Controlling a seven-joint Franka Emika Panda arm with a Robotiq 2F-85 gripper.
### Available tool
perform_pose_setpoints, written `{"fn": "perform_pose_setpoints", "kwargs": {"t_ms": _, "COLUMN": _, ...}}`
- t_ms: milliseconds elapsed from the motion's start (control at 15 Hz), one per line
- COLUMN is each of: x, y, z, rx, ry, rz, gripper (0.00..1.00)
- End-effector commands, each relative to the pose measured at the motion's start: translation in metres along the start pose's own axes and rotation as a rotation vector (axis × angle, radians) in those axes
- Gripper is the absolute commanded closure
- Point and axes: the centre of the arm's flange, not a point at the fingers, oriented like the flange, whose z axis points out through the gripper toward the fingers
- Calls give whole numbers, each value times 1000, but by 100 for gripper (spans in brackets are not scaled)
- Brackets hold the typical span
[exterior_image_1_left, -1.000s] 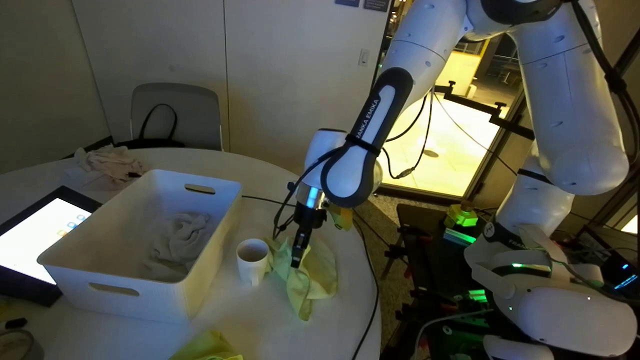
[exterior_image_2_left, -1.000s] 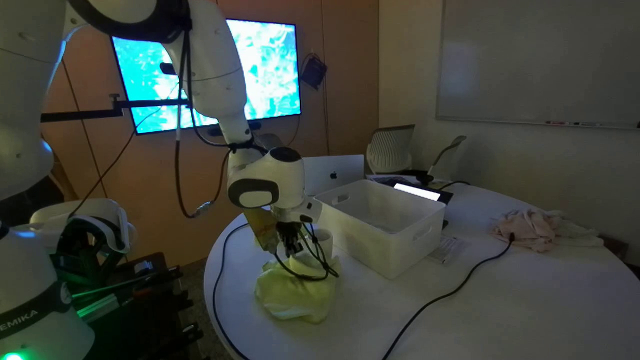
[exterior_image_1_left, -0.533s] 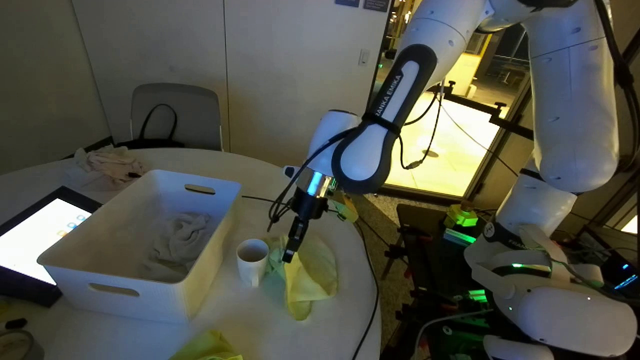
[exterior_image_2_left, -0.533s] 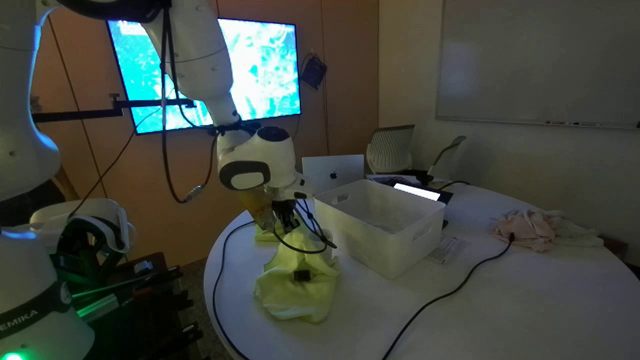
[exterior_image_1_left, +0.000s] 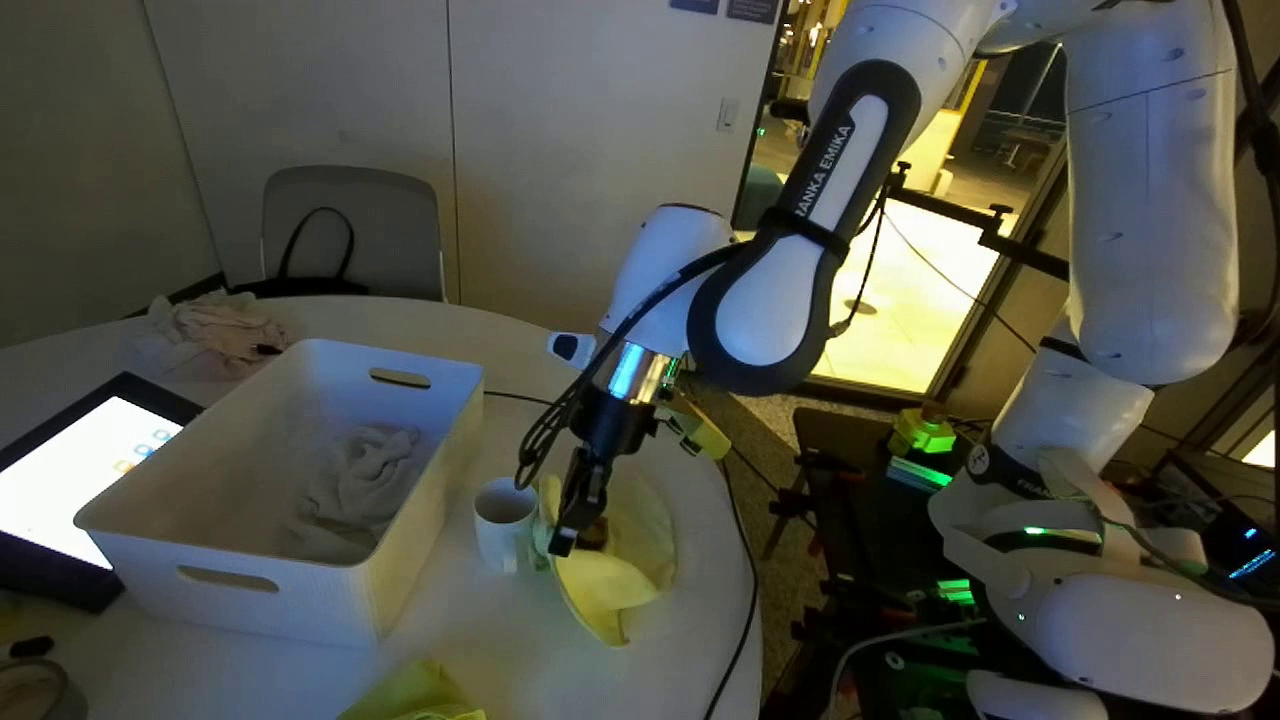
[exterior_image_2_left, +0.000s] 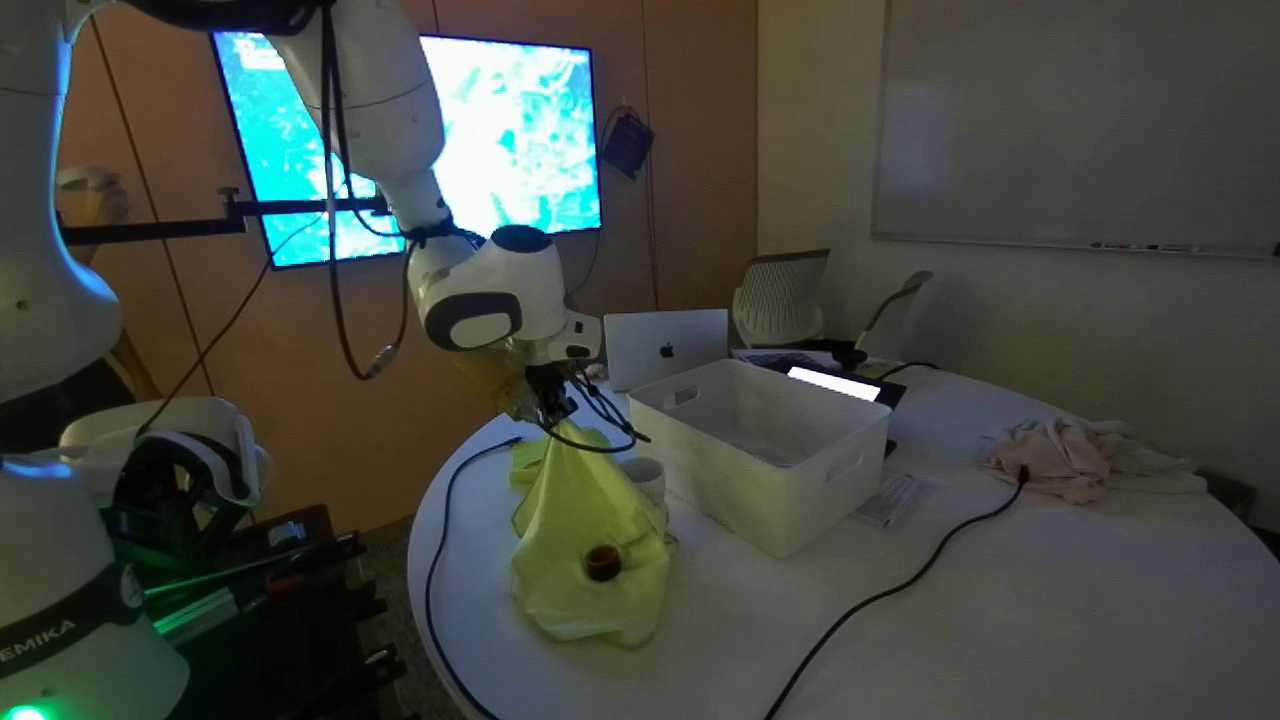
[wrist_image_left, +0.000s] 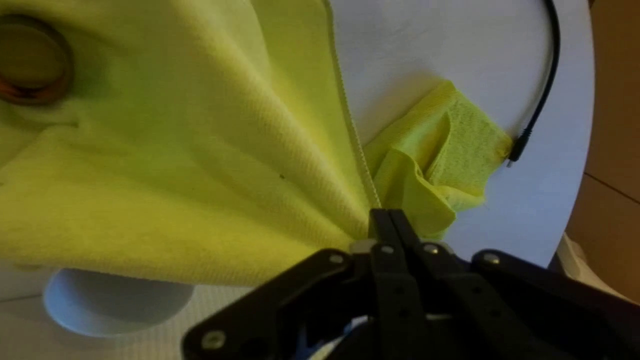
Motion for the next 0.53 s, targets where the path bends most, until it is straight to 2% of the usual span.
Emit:
{"fn": "perform_pose_setpoints", "kwargs": {"t_ms": 0, "x": 11, "y": -37, "z": -12, "rx": -8, "ry": 26, "rz": -51, "gripper": 100}}
{"fn": "perform_pose_setpoints", "kwargs": {"t_ms": 467, "x": 42, "y": -82, "z": -46, "rx": -37, "ry": 110, "rz": -70, "gripper": 100}}
